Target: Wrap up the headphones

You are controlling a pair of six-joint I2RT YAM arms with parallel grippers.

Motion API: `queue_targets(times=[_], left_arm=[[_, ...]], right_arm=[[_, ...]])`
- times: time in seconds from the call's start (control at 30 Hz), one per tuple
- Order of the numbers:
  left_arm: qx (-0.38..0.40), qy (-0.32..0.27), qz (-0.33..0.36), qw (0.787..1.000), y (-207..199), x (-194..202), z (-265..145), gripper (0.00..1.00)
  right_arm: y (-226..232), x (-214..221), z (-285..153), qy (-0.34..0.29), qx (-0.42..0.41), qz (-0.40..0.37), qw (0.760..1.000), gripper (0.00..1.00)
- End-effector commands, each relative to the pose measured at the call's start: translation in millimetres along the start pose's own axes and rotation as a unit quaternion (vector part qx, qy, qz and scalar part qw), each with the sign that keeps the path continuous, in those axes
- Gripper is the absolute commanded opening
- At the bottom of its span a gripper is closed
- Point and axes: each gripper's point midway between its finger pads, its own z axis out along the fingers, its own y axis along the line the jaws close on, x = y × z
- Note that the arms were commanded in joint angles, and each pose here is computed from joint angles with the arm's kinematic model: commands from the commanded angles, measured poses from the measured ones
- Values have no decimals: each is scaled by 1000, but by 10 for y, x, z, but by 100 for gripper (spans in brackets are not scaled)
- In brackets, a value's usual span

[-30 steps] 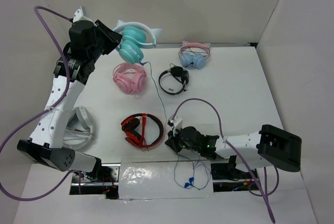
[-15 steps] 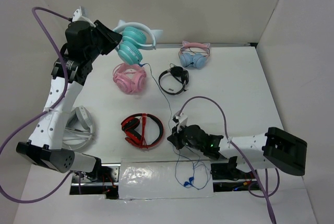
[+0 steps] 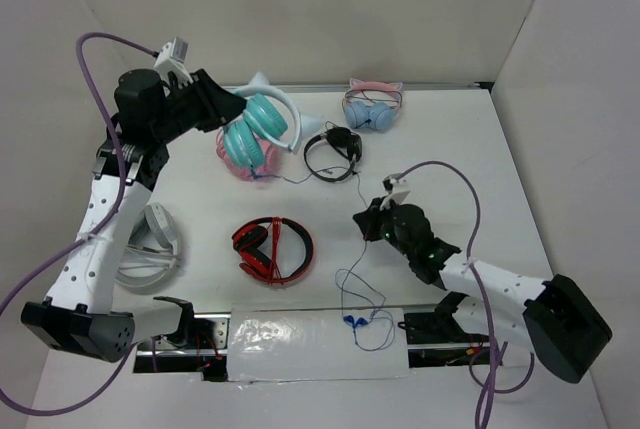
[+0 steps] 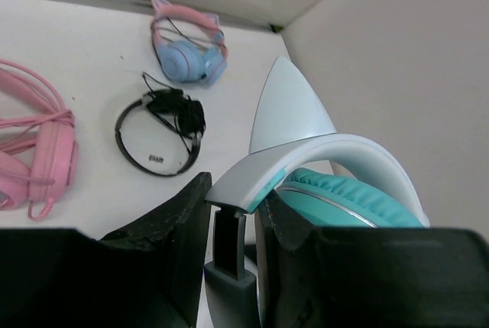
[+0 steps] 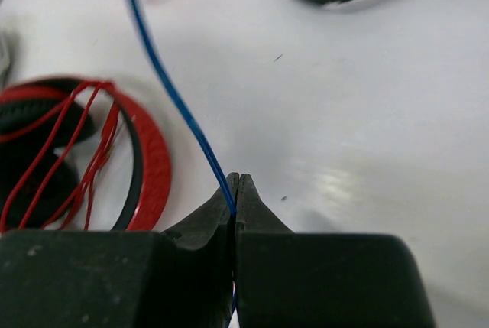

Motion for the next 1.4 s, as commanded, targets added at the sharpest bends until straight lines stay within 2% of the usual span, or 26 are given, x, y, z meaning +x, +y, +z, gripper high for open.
queue_targets(times=[0.0, 0.07, 0.1, 0.2, 0.23, 0.3, 0.4, 0.5, 0.6, 0.67, 0.73, 0.87, 0.9, 0.97, 1.0, 1.03, 1.07, 1.1, 1.17, 1.2, 1.27, 1.33, 1.37], left_arm=[[113, 12, 56, 992, -390, 75, -178, 0], [145, 30, 82, 986, -401, 220, -200, 0], [178, 57, 91, 978, -430, 388, -229, 0], [254, 91, 149, 951, -537, 663, -316, 0], [263, 99, 158, 947, -540, 730, -312, 0], [273, 112, 178, 939, -536, 911, -265, 0], [278, 135, 185, 933, -448, 1142, -214, 0], [259, 147, 182, 937, -263, 1350, -143, 0], [231, 161, 180, 943, -94, 1524, -69, 0], [153, 159, 175, 959, 168, 1579, 103, 0], [107, 165, 159, 968, 314, 1634, 206, 0], [19, 163, 146, 976, 584, 1676, 371, 0], [-28, 144, 135, 980, 686, 1573, 431, 0], [-97, 162, 118, 975, 922, 1657, 514, 0], [-124, 151, 100, 976, 924, 1565, 548, 0], [-162, 162, 91, 969, 1079, 1631, 618, 0], [-196, 147, 88, 966, 1143, 1532, 665, 0], [-248, 159, 72, 953, 1324, 1624, 680, 0], [-278, 156, 50, 947, 1356, 1577, 745, 0], [-315, 172, 19, 933, 1481, 1693, 752, 0], [-377, 166, -26, 911, 1581, 1700, 783, 0], [-400, 171, -50, 899, 1599, 1736, 816, 0], [-406, 155, -83, 897, 1530, 1655, 880, 0]], right_arm=[[-151, -533, -37, -54, 16, 15, 998, 0], [-192, -718, -64, -61, 10, 14, 998, 0], [-319, -840, -71, -70, 25, 15, 997, 0], [-403, -1051, -67, -72, 31, -6, 997, 0], [-362, -1238, -64, -84, 26, -14, 996, 0], [-486, -1255, -13, -59, 49, -23, 997, 0], [-597, -1590, 52, -55, 87, -30, 994, 0], [-690, -1775, 105, -59, 103, -30, 993, 0], [-689, -2296, 57, -86, 127, -34, 988, 0], [-665, -2489, 0, -82, 142, -38, 986, 0], [-620, -2611, -36, -84, 142, -40, 985, 0], [-444, -2881, -133, -94, 136, -53, 985, 0], [-345, -2870, -115, -89, 126, -60, 986, 0], [-258, -2928, -140, -90, 129, -67, 985, 0], [-250, -2924, -136, -87, 139, -69, 984, 0], [-150, -2913, -133, -82, 133, -71, 985, 0], [-93, -2919, -145, -81, 129, -71, 986, 0], [64, -2911, -122, -76, 110, -77, 988, 0], [196, -2852, -116, -61, 99, -70, 991, 0], [331, -2883, -107, -57, 82, -72, 992, 0], [638, -2796, -57, -34, 36, -66, 997, 0], [910, -2704, -22, -12, -6, -65, 998, 0], [994, -2689, -1, -5, -19, -61, 998, 0]])
